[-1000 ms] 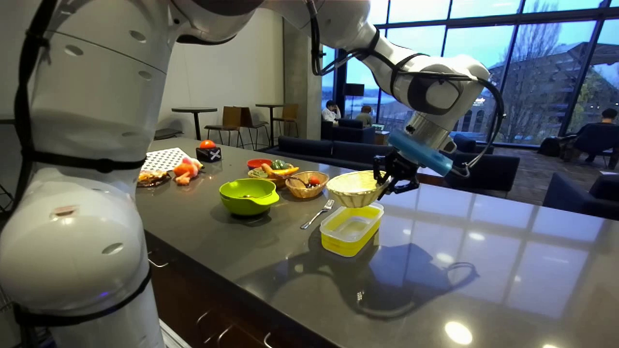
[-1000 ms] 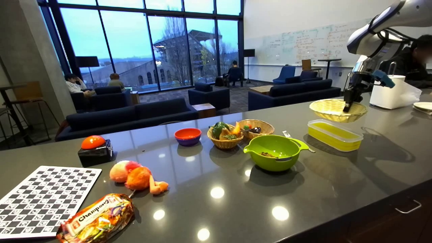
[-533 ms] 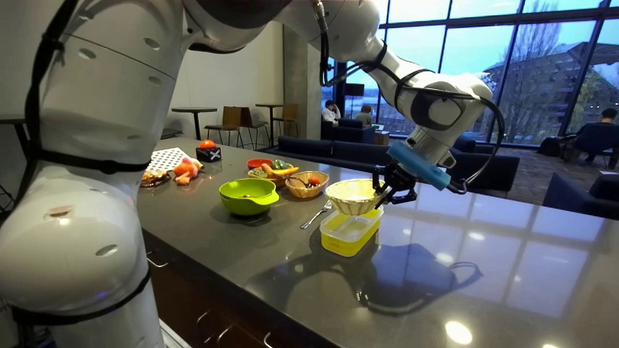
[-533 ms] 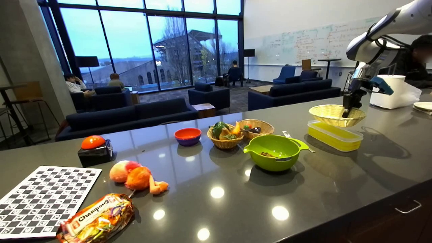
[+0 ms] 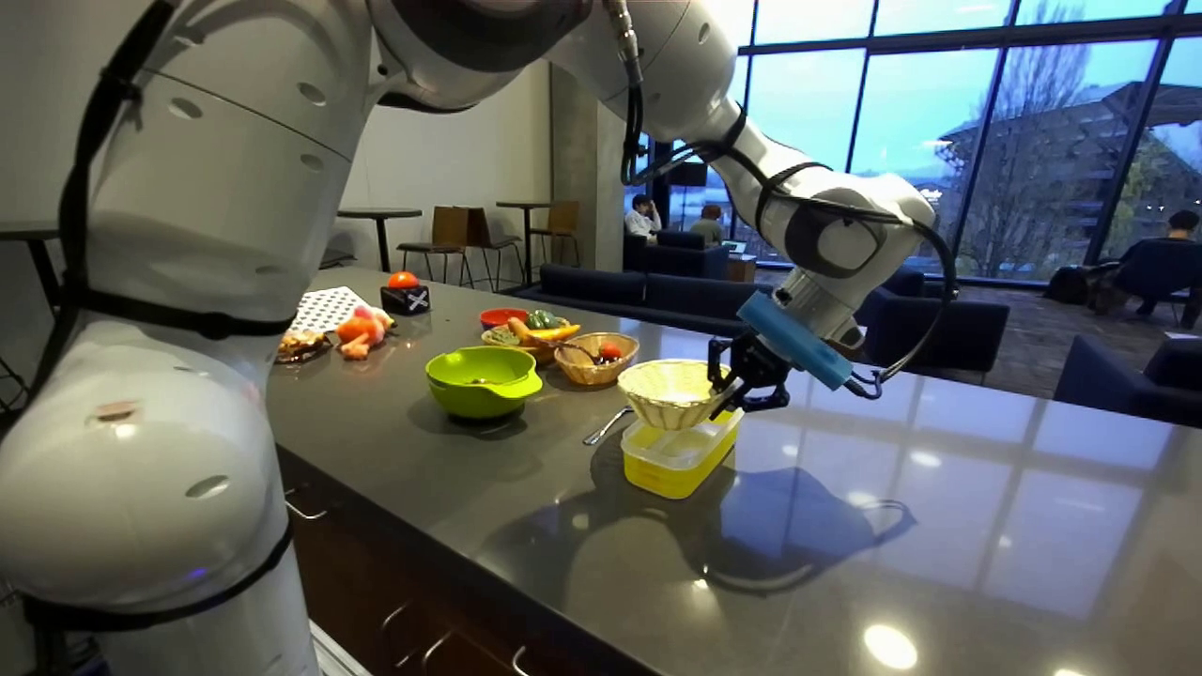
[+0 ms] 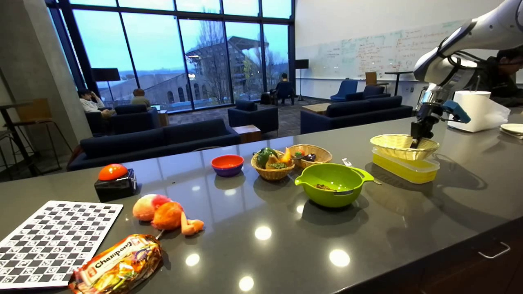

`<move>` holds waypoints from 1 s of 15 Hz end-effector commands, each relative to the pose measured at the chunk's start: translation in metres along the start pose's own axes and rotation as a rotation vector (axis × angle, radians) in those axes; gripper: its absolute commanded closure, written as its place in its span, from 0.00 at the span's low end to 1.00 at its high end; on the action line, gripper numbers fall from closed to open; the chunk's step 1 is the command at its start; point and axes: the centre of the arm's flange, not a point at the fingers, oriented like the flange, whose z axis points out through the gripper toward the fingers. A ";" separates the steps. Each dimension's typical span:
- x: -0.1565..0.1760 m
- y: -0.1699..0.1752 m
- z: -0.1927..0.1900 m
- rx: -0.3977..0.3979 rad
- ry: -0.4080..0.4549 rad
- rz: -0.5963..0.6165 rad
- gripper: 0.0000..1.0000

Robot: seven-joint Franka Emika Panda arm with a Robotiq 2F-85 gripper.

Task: Put the first right bowl in the second right bowl

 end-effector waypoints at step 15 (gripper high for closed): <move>-0.019 0.013 0.001 0.110 0.189 0.069 0.98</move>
